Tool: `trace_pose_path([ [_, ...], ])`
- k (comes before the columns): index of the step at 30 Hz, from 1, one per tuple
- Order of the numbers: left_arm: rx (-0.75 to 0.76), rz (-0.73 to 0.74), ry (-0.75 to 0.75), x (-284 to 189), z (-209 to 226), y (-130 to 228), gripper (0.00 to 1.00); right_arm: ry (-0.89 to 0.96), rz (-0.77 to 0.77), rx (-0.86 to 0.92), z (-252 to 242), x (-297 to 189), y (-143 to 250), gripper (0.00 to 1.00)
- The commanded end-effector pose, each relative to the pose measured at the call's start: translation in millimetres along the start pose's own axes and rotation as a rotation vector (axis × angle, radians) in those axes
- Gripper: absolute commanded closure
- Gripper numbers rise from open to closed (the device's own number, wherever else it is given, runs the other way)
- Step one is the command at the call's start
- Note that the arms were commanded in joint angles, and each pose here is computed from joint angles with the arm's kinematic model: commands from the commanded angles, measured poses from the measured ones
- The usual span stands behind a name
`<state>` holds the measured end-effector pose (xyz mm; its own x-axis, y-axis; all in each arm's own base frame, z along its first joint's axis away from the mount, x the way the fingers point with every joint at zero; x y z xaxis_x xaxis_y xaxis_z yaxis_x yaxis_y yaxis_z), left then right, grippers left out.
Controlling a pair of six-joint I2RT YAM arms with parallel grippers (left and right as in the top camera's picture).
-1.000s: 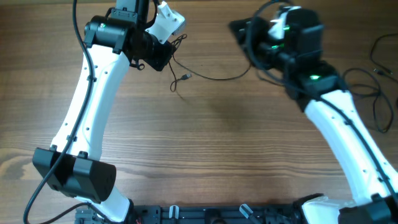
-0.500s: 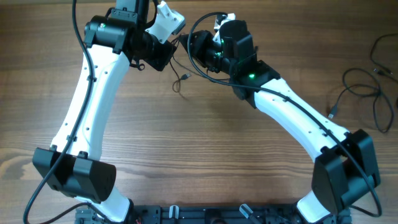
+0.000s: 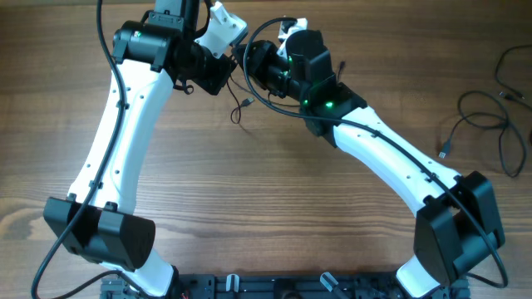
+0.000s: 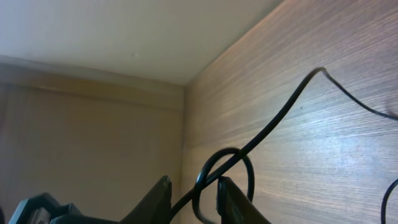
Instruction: Untangle cables
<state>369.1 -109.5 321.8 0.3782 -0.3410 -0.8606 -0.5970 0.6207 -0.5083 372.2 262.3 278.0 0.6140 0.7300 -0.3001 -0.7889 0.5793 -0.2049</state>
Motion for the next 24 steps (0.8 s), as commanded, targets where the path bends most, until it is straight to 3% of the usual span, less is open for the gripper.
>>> trace_pose_path([
  [1,-0.002,-0.049,-0.002,-9.0,-0.2,-4.7,0.96,0.02,0.031,0.013,-8.0,7.3,3.9,0.76],
  [9,0.0,-0.055,-0.005,-9.0,0.3,-5.6,0.96,0.046,0.038,0.011,-11.8,7.1,5.1,0.84],
  [11,0.0,-0.055,-0.005,-9.0,0.3,-5.6,0.96,0.053,0.037,0.003,-12.9,7.1,5.1,0.95],
  [18,-0.001,-0.051,-0.003,-9.0,-0.1,-4.9,0.96,0.075,0.024,-0.017,-15.7,6.9,4.4,0.96],
  [24,-0.01,-0.027,0.004,-9.1,-0.6,-1.2,0.96,-0.047,-0.023,-0.047,-5.4,-6.1,-31.4,0.96],
])
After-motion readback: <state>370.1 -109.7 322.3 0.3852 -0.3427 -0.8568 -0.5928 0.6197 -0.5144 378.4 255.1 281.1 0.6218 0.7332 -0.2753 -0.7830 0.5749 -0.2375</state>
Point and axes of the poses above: each gripper's point midway between its finger pads, its own x axis out along the fingers, its own z axis along the line the jaws close on, y = z × x, the point moved 10 cm from there along -x, back along the fingers, and after that the axes turned 5 degrees about x, right-handed, at the moved point
